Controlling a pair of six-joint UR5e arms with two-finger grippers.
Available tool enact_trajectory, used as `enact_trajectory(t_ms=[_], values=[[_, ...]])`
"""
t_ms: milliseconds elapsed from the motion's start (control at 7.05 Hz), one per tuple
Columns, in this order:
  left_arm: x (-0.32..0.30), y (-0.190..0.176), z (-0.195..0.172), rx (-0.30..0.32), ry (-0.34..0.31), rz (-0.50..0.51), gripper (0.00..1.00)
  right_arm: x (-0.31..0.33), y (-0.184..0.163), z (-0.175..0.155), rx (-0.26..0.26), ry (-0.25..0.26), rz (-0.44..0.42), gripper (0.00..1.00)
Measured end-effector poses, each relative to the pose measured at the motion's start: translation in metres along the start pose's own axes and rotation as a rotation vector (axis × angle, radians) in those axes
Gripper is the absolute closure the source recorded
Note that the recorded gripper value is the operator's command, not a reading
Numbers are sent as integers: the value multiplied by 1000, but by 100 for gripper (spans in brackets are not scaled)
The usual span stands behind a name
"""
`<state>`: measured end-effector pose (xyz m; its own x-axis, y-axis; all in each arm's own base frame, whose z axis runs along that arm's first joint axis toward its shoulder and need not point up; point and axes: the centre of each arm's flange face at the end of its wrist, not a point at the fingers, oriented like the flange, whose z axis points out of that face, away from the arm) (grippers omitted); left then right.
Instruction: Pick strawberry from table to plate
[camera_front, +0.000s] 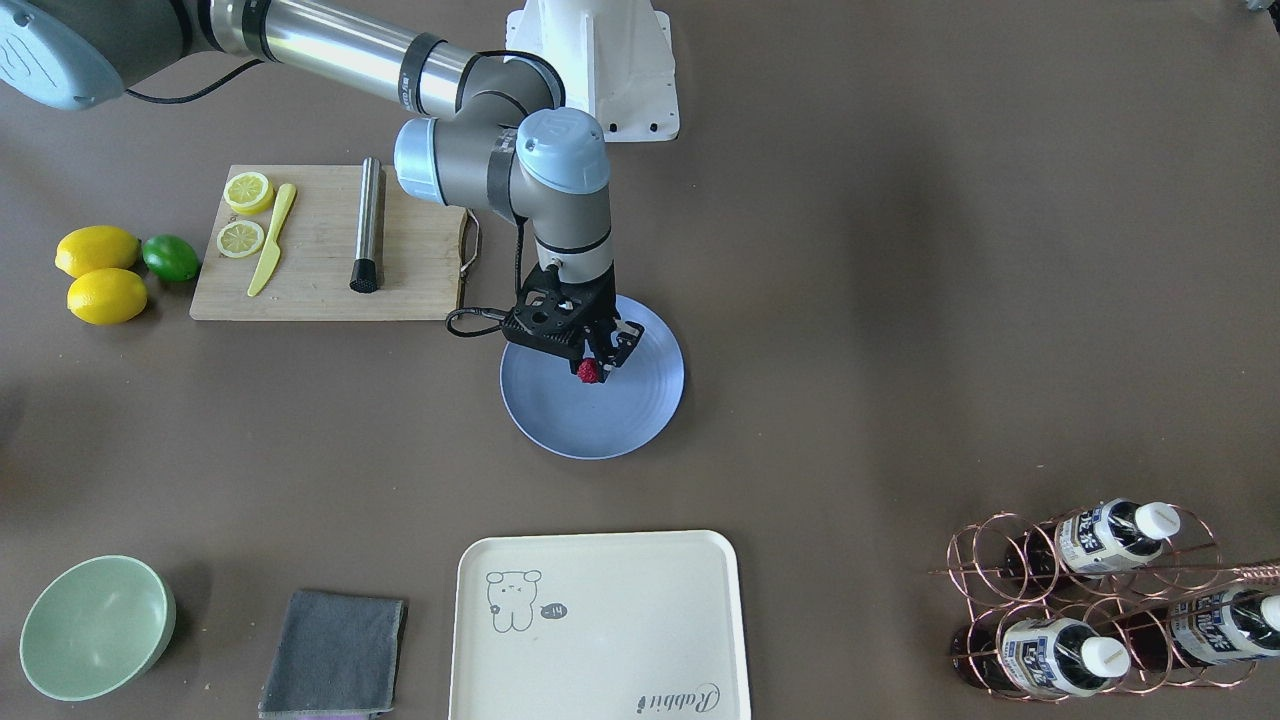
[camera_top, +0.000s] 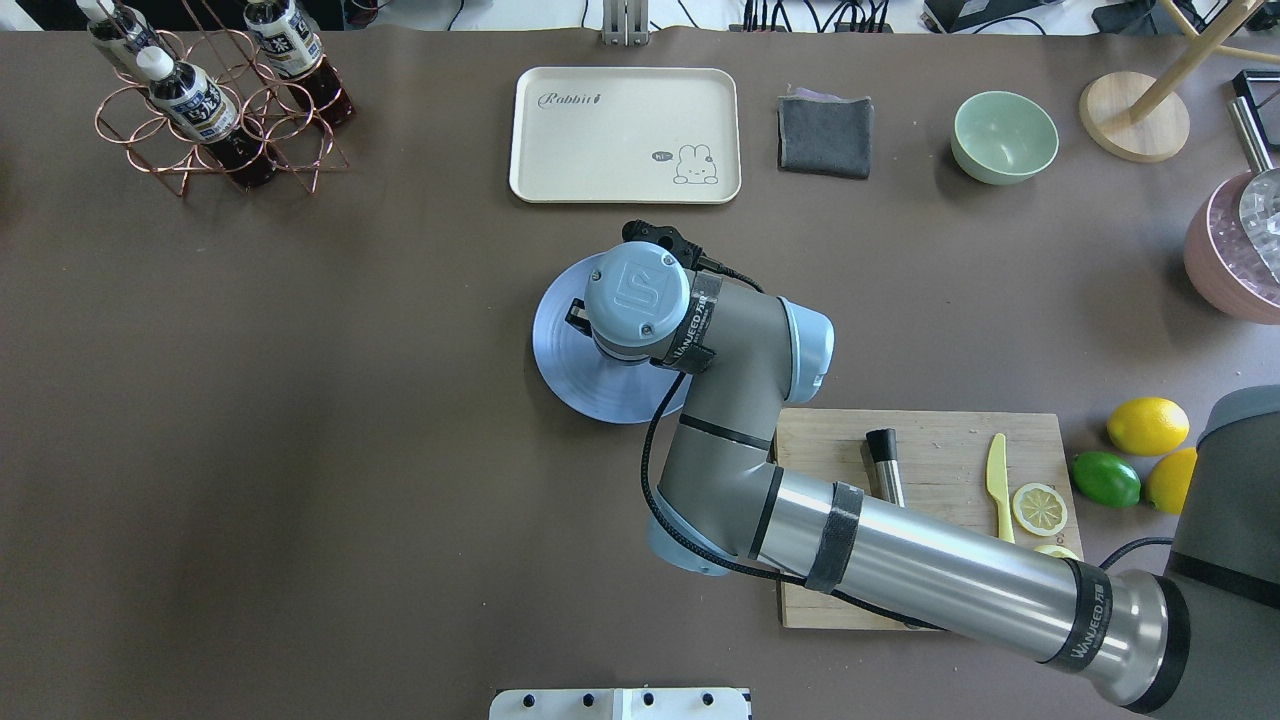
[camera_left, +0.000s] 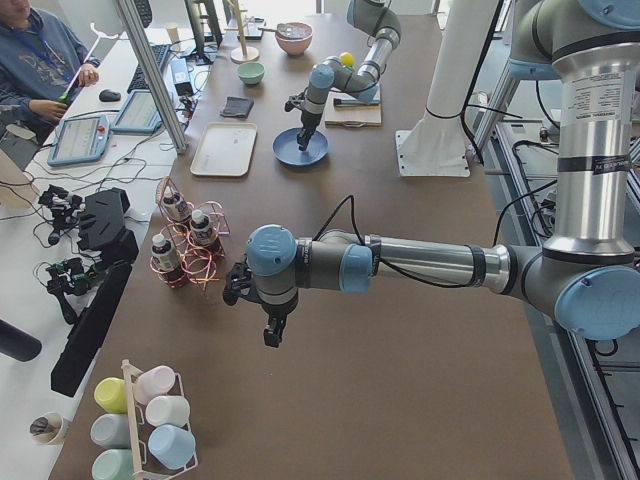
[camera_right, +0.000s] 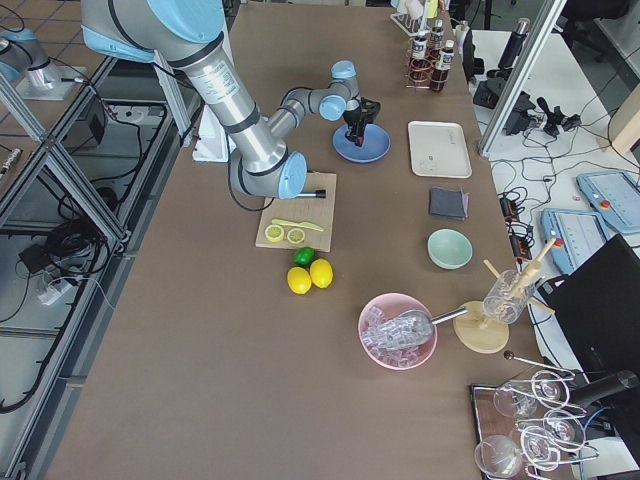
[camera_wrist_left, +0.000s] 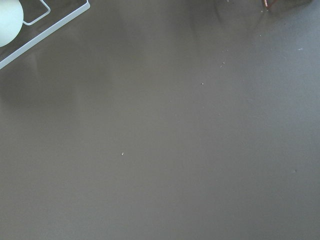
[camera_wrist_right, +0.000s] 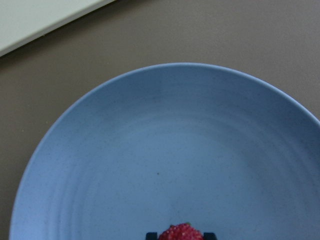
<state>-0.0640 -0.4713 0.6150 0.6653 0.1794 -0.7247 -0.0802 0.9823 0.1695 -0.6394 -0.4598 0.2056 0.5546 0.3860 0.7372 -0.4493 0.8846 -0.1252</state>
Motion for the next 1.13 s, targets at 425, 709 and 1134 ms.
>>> enact_trajectory(t_ms=[425,709,1134], values=[[-2,3,2,-3,1,-4,0,1,-9,-2,34,9,-39,0],[-3,5,3,-5,1,-5,0,9,-65,-26,8,37,-66,0],[-6,7,6,-11,-2,-10,0,147,-223,-95,-89,106,-237,0]])
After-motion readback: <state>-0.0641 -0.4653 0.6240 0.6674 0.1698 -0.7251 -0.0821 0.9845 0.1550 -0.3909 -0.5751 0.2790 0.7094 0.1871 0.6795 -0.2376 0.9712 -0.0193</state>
